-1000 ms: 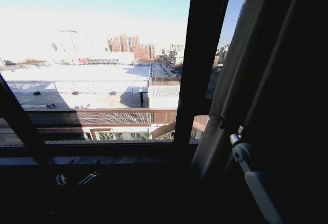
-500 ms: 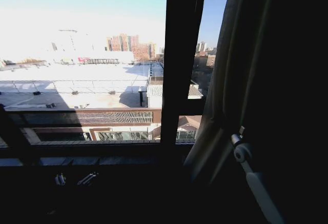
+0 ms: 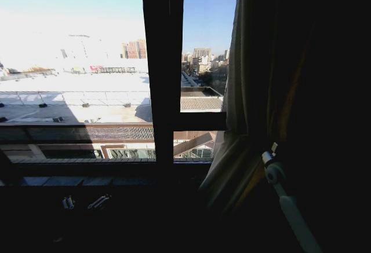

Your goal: Open the curtains by pulling them apart, changing their state from closed to fully open.

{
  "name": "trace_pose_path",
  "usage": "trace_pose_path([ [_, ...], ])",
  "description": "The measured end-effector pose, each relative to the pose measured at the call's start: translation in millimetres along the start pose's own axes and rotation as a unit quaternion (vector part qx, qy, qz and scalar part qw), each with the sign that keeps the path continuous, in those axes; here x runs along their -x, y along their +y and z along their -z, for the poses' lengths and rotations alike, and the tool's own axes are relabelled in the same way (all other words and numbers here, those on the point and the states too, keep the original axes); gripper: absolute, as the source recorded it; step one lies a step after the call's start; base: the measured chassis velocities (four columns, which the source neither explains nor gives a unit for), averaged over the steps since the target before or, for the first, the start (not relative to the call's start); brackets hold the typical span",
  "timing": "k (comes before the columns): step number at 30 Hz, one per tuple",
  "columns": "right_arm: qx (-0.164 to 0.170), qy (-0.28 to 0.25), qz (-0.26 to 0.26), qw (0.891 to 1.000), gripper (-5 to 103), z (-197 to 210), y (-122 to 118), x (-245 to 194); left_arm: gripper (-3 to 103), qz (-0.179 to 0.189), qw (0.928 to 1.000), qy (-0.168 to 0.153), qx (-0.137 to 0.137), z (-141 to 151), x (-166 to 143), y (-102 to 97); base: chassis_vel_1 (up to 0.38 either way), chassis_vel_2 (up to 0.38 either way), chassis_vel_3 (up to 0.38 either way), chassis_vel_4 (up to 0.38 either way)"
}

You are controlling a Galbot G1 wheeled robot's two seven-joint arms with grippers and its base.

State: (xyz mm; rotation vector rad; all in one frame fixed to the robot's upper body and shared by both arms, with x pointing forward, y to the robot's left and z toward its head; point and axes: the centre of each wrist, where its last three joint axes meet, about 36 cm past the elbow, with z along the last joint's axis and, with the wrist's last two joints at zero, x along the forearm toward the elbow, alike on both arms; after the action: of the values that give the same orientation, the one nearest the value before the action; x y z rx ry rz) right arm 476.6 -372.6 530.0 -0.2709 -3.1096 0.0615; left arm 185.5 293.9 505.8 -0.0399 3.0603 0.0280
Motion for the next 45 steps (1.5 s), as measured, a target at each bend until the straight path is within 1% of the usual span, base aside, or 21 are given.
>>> trace_pose_path([
  [8, 0.001, 0.008, -0.01, 1.0, 0, -6, -3, 0, 100, -0.003, 1.0, -0.002, -0.003, 0, 2, -1.5, -0.022, -0.025, 0.029, 0.015],
  [14, 0.007, 0.02, -0.062, 0.998, 0, -10, -15, 2, 100, -0.003, 1.0, -0.003, -0.004, 0, 3, -1.9, 0.03, 0.054, -0.04, -0.027],
  [17, 0.007, 0.035, -0.126, 0.991, 0, -10, -32, 4, 100, -0.006, 1.0, -0.004, -0.006, 0, 3, -3.1, 0.0, 0.0, 0.0, 0.0],
  [18, 0.007, 0.035, -0.126, 0.991, 0, -10, -32, 4, 100, -0.006, 1.0, -0.004, -0.006, 0, 3, -3.1, 0.0, 0.0, 0.0, 0.0],
  [19, 0.007, 0.037, -0.138, 0.99, 0, -10, -35, 4, 100, -0.006, 1.0, -0.004, -0.006, 0, 3, -3.4, 0.0, 0.0, 0.0, 0.0],
  [22, 0.007, 0.045, -0.185, 0.982, 0, -7, -48, 7, 100, -0.006, 0.9999, -0.003, -0.007, -1, 3, -4.1, 0.0, 0.0, 0.0, 0.0],
  [25, 0.007, 0.046, -0.188, 0.981, 0, -5, -49, 5, 100, -0.006, 0.9999, -0.003, -0.007, -1, 3, -4.2, 0.0, 0.0, 0.0, 0.0],
  [27, 0.004, 0.045, -0.168, 0.985, -2, -2, -44, -3, 100, -0.006, 0.9999, -0.003, -0.008, -1, 3, -4.2, 0.0, 0.0, 0.0, 0.0],
  [28, 0.0, 0.046, -0.148, 0.988, 3, 0, -39, -11, 100, -0.006, 0.9999, -0.003, -0.008, -1, 3, -4.2, 0.0, 0.0, 0.0, 0.0],
  [29, 0.0, 0.046, -0.148, 0.988, 3, 0, -39, -11, 100, -0.006, 0.9999, -0.003, -0.008, -1, 3, -4.2, 0.0, 0.0, 0.0, 0.0],
  [30, -0.004, 0.046, -0.132, 0.99, 3, 2, -34, -17, 100, -0.006, 0.9999, -0.004, -0.008, -1, 3, -4.2, 0.0, 0.0, 0.0, 0.0],
  [32, -0.021, 0.051, -0.079, 0.995, 14, 4, -16, -41, 100, -0.005, 0.9999, -0.006, -0.01, 0, 4, -4.4, 0.0, 0.0, 0.0, 0.0],
  [33, -0.021, 0.051, -0.079, 0.995, 14, 4, -16, -41, 100, -0.005, 0.9999, -0.006, -0.01, 0, 4, -4.4, 0.0, 0.0, 0.0, 0.0],
  [36, -0.032, 0.06, -0.022, 0.997, 30, 7, 7, -80, 100, -0.004, 0.9999, -0.007, -0.012, 0, 5, -4.2, 0.0, 0.0, 0.0, 0.0],
  [37, -0.032, 0.06, -0.022, 0.997, 30, 7, 7, -80, 100, -0.004, 0.9999, -0.007, -0.012, 0, 5, -4.2, 0.0, 0.0, 0.0, 0.0],
  [40, -0.022, 0.07, 0.029, 0.997, 46, 18, 30, -124, 100, -0.004, 0.9999, -0.007, -0.012, 1, 6, -3.3, 0.0, 0.0, 0.0, 0.0],
  [41, -0.021, 0.072, 0.04, 0.996, 46, 21, 35, -136, 100, -0.005, 0.9999, -0.007, -0.013, 1, 6, -3.2, 0.0, 0.0, 0.0, 0.0],
  [42, -0.021, 0.072, 0.04, 0.996, 46, 21, 35, -136, 100, -0.005, 0.9999, -0.007, -0.013, 1, 6, -3.2, 0.0, 0.0, 0.0, 0.0],
  [45, -0.013, 0.077, 0.063, 0.995, 62, 26, 48, -167, 100, -0.007, 0.9998, -0.004, -0.017, 1, 7, -2.5, 0.0, 0.0, 0.0, 0.0],
])
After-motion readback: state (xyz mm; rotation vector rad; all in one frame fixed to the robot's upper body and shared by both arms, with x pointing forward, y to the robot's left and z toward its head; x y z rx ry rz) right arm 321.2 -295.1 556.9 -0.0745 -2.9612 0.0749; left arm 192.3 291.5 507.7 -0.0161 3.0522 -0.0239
